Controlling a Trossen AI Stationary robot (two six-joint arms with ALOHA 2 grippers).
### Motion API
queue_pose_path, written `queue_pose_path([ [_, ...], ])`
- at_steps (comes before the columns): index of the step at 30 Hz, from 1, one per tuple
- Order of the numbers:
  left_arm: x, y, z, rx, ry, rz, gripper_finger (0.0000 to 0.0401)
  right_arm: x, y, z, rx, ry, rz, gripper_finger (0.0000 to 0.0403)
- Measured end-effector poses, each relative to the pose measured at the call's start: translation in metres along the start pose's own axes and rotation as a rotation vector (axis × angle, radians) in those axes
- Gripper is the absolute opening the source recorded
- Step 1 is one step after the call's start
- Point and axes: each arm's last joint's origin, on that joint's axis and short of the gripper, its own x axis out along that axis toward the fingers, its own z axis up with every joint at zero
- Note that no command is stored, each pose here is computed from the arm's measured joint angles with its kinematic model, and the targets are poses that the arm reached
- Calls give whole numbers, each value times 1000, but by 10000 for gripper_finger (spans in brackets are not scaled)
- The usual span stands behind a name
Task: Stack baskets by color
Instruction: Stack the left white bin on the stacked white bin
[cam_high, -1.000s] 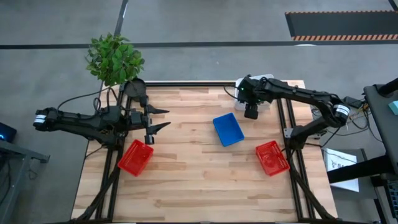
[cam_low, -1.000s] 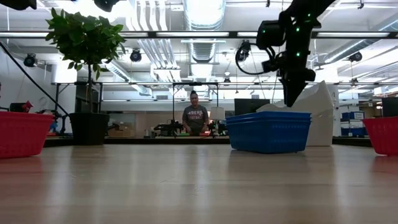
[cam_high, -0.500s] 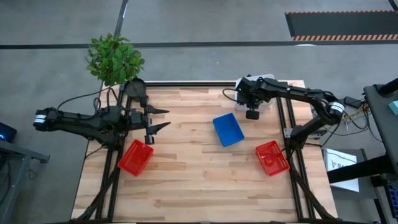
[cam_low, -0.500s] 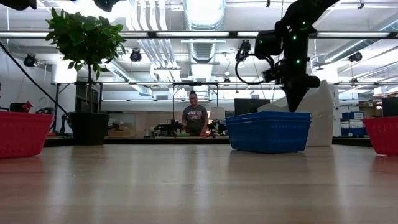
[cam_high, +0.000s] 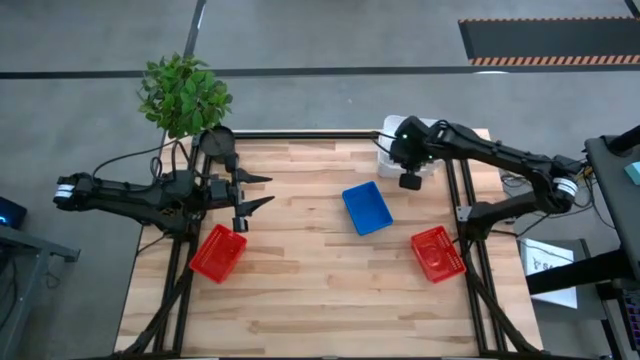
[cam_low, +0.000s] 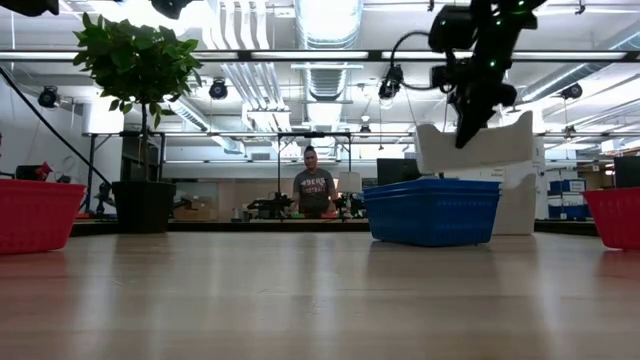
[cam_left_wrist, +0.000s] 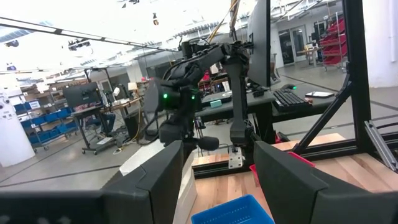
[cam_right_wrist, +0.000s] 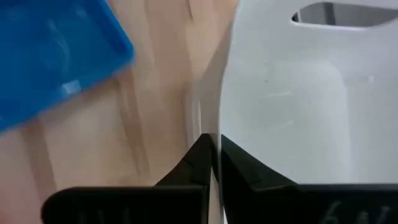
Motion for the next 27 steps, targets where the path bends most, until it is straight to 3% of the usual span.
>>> queue_pose_path([
  [8, 0, 0, 0, -2, 0, 0, 182, -1, -1, -11, -74, -181, 29, 9],
  [27, 0, 0, 0, -4, -1, 0, 182, 32, -21, -22, -20, -97, 74, 9],
])
